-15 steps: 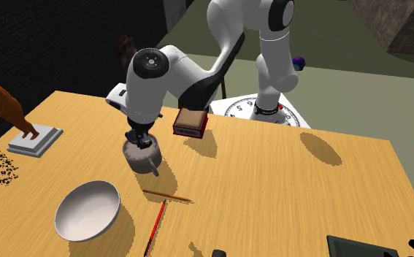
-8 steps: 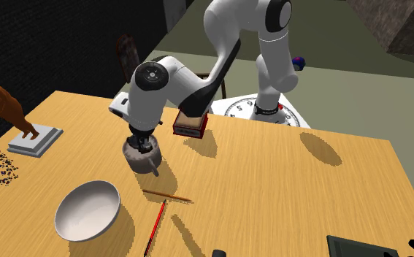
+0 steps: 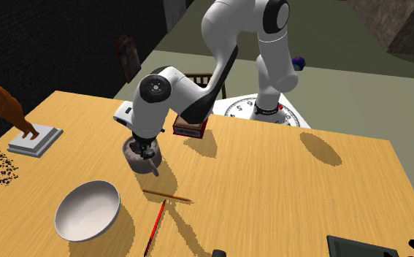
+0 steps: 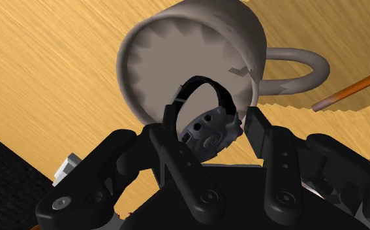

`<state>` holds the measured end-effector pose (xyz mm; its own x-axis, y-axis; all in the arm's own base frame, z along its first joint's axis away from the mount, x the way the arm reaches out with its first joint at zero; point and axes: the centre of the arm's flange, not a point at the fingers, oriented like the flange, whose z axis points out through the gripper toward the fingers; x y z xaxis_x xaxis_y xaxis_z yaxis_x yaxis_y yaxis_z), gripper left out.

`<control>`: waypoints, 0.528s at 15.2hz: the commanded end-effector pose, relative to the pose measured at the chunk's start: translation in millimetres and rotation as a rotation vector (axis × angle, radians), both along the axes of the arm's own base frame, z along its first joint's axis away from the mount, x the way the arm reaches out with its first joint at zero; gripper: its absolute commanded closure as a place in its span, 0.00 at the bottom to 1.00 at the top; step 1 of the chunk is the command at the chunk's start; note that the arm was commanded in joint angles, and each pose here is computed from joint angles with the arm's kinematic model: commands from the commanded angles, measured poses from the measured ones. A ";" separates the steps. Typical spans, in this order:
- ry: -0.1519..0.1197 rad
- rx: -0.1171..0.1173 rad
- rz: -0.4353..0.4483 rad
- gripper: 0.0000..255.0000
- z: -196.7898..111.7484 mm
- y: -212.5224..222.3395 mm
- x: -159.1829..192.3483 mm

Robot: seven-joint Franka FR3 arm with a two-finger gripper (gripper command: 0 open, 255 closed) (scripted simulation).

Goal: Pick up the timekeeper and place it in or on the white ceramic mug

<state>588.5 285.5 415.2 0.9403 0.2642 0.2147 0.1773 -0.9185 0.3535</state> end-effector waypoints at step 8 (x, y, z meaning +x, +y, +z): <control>0.004 -0.001 -0.001 0.00 -2.9 -0.6 0.3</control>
<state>588.7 285.0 412.7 0.9411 0.2638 0.2116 0.1779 -0.9183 0.3537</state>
